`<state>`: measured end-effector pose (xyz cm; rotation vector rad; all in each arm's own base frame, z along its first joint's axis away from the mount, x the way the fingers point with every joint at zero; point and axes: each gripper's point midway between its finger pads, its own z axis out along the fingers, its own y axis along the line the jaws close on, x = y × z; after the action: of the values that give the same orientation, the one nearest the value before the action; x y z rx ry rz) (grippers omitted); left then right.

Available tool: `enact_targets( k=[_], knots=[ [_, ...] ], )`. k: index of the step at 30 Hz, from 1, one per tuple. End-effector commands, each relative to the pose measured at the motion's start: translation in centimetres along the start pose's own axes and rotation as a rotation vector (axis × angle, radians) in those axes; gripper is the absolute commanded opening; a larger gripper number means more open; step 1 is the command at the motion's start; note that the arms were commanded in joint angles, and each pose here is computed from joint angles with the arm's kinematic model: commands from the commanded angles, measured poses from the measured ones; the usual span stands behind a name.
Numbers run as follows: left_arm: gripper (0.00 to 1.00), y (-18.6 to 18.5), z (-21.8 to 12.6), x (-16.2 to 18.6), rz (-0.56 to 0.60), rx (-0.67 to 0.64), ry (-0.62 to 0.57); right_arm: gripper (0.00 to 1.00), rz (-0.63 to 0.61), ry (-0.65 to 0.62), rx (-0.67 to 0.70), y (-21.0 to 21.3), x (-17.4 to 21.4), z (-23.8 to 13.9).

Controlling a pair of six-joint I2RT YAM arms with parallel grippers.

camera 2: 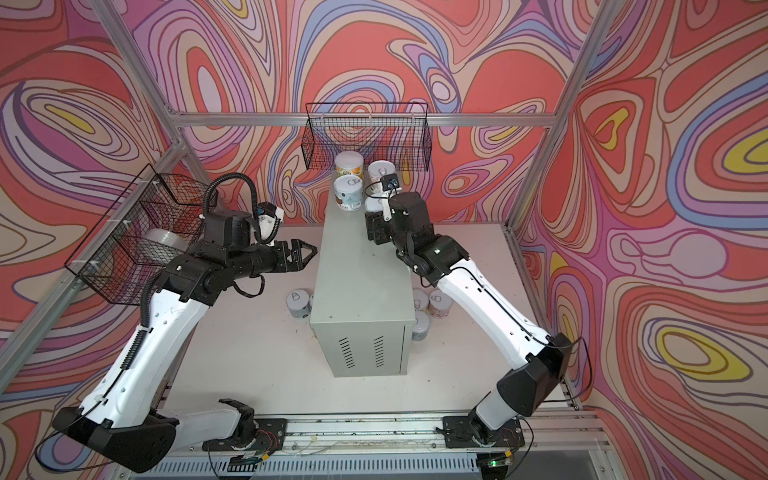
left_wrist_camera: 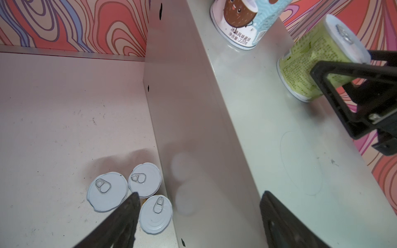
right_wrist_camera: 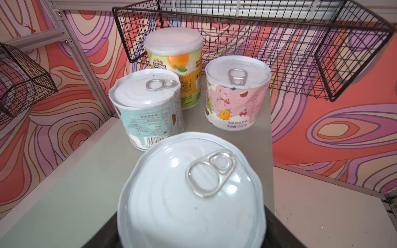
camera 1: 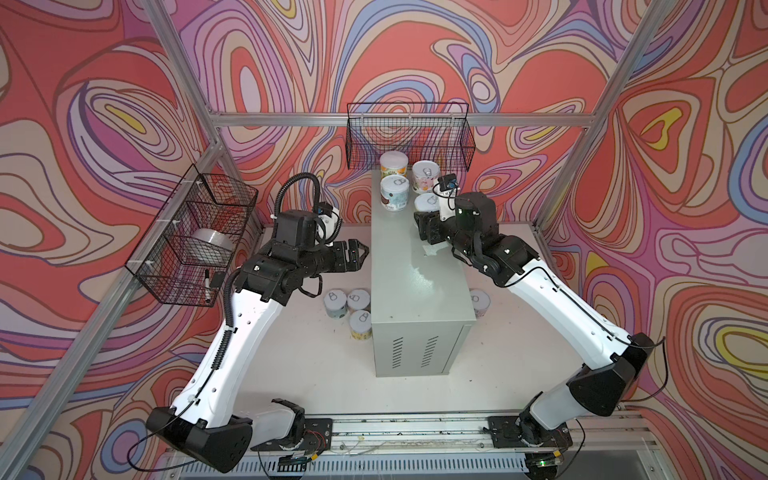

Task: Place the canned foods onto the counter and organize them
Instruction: 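Grasp the green-labelled can with the right gripper while left gripper withdraws, then push the green-labelled can beside the light-blue can with the right gripper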

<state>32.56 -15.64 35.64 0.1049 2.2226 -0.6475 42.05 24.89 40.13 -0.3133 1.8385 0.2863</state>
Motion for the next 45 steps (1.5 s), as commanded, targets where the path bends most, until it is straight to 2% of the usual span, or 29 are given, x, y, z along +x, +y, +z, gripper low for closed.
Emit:
enact_targets(
  k=[1, 10, 19, 32, 34, 45],
  knots=[
    [0.87, 0.3, -0.5, -0.6, 0.024, -0.018, -0.037, 0.72, -0.015, -0.028, 0.002, -0.2, -0.4, 1.5],
    [0.87, 0.9, -0.6, -0.4, 0.029, -0.042, -0.050, 0.73, 0.009, -0.033, 0.055, -2.1, -0.1, 4.1],
    [0.87, 1.3, -0.1, -0.2, 0.031, -0.056, -0.045, 0.73, 0.029, -0.018, 0.018, -2.2, 0.6, 5.5],
    [0.87, 1.5, 0.9, -0.2, 0.022, -0.057, -0.034, 0.73, 0.065, -0.014, 0.042, -3.1, 0.5, 6.8],
    [0.87, 1.6, 1.1, -0.1, 0.023, -0.058, -0.029, 0.73, 0.075, 0.007, 0.043, -3.3, 1.5, 8.0],
    [0.89, 1.7, 1.3, -0.1, 0.025, -0.062, -0.022, 0.78, 0.091, 0.023, 0.044, -3.4, 0.4, 7.7]
  ],
)
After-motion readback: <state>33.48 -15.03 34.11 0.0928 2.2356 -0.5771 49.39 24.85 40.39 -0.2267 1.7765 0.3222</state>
